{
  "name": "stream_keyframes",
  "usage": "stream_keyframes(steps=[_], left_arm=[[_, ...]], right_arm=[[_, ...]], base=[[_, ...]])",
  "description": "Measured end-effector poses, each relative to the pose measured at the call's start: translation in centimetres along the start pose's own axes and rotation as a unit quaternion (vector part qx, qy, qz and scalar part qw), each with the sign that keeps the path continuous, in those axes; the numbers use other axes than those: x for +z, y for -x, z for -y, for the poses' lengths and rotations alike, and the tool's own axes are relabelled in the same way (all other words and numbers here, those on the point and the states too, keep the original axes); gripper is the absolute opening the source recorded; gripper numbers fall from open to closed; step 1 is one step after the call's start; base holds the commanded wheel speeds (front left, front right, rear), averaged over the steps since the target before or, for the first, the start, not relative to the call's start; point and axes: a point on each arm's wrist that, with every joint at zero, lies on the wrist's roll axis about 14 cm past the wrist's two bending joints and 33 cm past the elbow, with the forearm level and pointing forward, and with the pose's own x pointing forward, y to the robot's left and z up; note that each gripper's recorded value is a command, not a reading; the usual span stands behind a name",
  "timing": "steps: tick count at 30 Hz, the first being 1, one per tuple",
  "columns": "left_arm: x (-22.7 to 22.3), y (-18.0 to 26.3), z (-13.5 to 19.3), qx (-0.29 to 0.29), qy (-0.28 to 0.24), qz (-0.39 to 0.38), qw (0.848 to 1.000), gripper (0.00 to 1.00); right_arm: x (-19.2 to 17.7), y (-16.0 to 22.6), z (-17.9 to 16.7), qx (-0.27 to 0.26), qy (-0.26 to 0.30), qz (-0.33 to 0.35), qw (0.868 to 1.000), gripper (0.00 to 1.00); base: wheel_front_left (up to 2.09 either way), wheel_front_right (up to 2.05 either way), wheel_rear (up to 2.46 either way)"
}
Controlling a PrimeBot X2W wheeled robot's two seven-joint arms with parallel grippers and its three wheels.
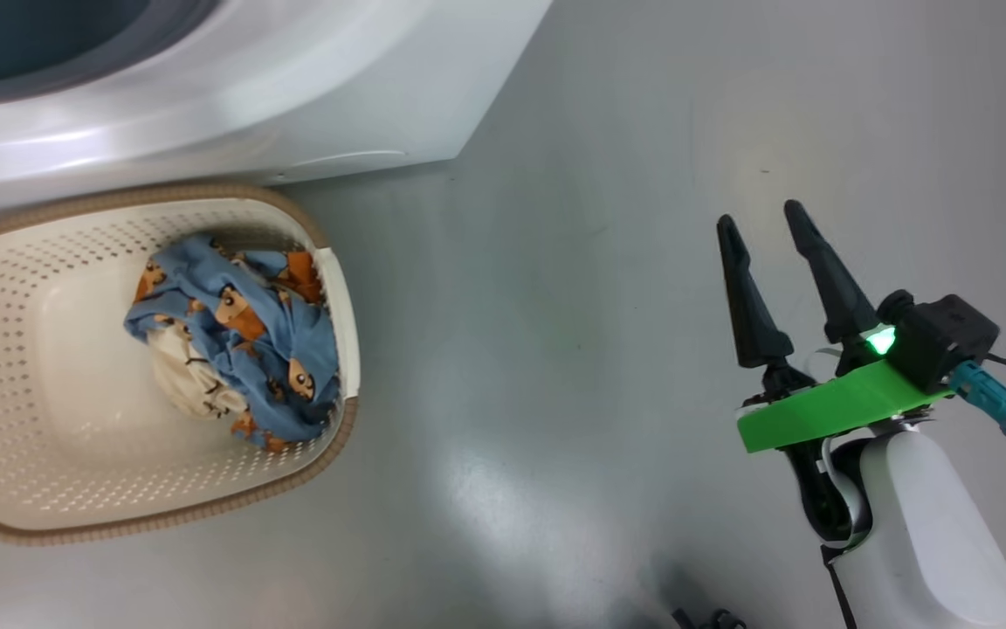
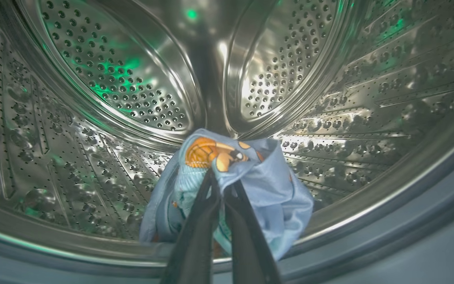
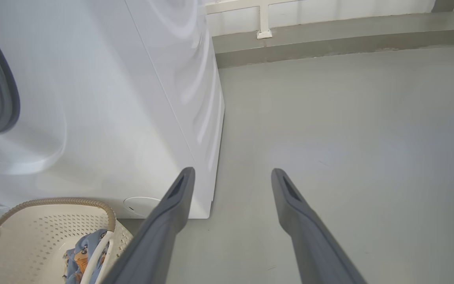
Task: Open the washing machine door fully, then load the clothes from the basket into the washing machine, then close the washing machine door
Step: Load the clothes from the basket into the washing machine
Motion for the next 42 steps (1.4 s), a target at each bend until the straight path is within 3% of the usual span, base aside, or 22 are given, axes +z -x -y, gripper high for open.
stream_keyframes(steps=[9, 10, 11, 13, 14, 15, 26, 42], left_arm=[[-3.4, -0.9, -0.7, 0.013, -0.036, -0.081, 0.996, 0.0], [-3.6, -0.9, -0.8, 0.014, -0.038, -0.093, 0.995, 0.04], [-3.7, -1.1, -0.8, 0.016, -0.038, -0.101, 0.994, 0.29], [-3.7, -1.2, -0.8, 0.017, -0.036, -0.108, 0.993, 0.63], [-3.8, -1.2, -0.7, 0.016, -0.037, -0.111, 0.993, 0.89], [-3.8, -1.2, -0.7, 0.016, -0.037, -0.112, 0.993, 1.0], [-3.7, 0.0, -0.4, 0.013, -0.022, -0.118, 0.993, 1.0], [-1.2, 4.1, -0.7, 0.033, 0.036, -0.067, 0.997, 1.0]], right_arm=[[0.4, 0.5, 0.1, -0.001, 0.001, 0.001, 1.0, 1.0], [0.4, 0.5, 0.0, 0.001, 0.001, 0.0, 1.0, 1.0], [0.4, 0.5, -0.1, 0.002, 0.001, 0.0, 1.0, 1.0], [0.4, 0.6, -0.2, 0.004, 0.001, 0.0, 1.0, 1.0], [0.4, 0.5, -0.2, 0.004, 0.001, 0.0, 1.0, 1.0], [0.4, 0.5, -0.3, 0.004, 0.0, 0.0, 1.0, 1.0], [0.7, 0.1, -0.8, 0.01, -0.006, 0.007, 1.0, 1.0], [1.8, -0.3, -2.1, 0.026, 0.003, 0.023, 0.999, 1.0]], base=[[0.0, 0.0, 0.0], [0.0, 0.0, 0.0], [0.0, 0.0, 0.0], [0.0, 0.0, 0.0], [0.0, 0.0, 0.0], [0.0, 0.0, 0.0], [0.0, 0.0, 0.0], [0.0, 0.0, 0.0]])
